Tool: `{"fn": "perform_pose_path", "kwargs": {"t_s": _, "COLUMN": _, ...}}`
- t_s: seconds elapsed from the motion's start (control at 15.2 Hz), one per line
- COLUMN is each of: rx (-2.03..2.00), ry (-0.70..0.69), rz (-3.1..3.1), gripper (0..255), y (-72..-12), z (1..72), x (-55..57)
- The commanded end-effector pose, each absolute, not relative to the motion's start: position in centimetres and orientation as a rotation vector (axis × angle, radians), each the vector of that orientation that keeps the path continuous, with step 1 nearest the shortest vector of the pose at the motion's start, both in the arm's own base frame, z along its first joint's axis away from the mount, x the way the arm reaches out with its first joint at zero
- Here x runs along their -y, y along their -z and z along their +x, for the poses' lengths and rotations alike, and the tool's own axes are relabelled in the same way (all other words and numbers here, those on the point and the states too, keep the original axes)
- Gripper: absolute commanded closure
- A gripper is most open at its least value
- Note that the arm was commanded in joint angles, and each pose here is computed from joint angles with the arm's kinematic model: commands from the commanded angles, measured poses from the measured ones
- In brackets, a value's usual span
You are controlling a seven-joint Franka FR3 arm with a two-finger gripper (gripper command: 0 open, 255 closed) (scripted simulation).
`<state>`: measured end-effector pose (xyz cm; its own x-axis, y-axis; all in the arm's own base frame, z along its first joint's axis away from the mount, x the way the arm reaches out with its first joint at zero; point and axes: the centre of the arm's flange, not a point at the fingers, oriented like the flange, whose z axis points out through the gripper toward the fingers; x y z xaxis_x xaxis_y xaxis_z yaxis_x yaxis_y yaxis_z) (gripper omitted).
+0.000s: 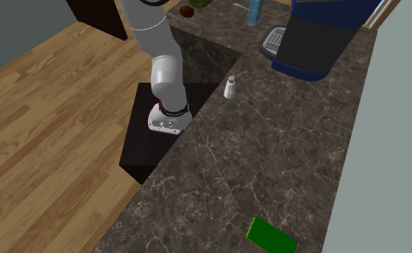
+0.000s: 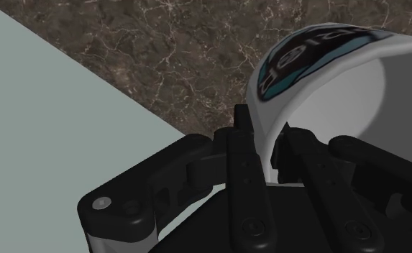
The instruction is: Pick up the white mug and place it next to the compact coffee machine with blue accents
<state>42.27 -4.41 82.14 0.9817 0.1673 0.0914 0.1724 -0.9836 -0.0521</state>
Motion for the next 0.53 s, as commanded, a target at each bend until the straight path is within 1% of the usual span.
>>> {"fn": "perform_pose_path", "kwargs": {"t_s": 0.0, "rx": 0.262, "ry": 0.135, "rz": -3.067, "gripper": 255, "y": -82.2, "z": 44.0, "x": 2.1}}
{"fn": "perform_pose_path", "kwargs": {"t_s": 0.4, "rx": 0.262, "ry": 0.135, "rz": -3.067, "gripper": 255, "y": -82.2, "z": 49.6, "x": -4.5}}
{"fn": "perform_pose_path", "kwargs": {"t_s": 0.46, "rx": 0.262, "ry": 0.135, "rz": -3.067, "gripper": 255, "y": -81.7, "z": 49.6, "x": -4.5}}
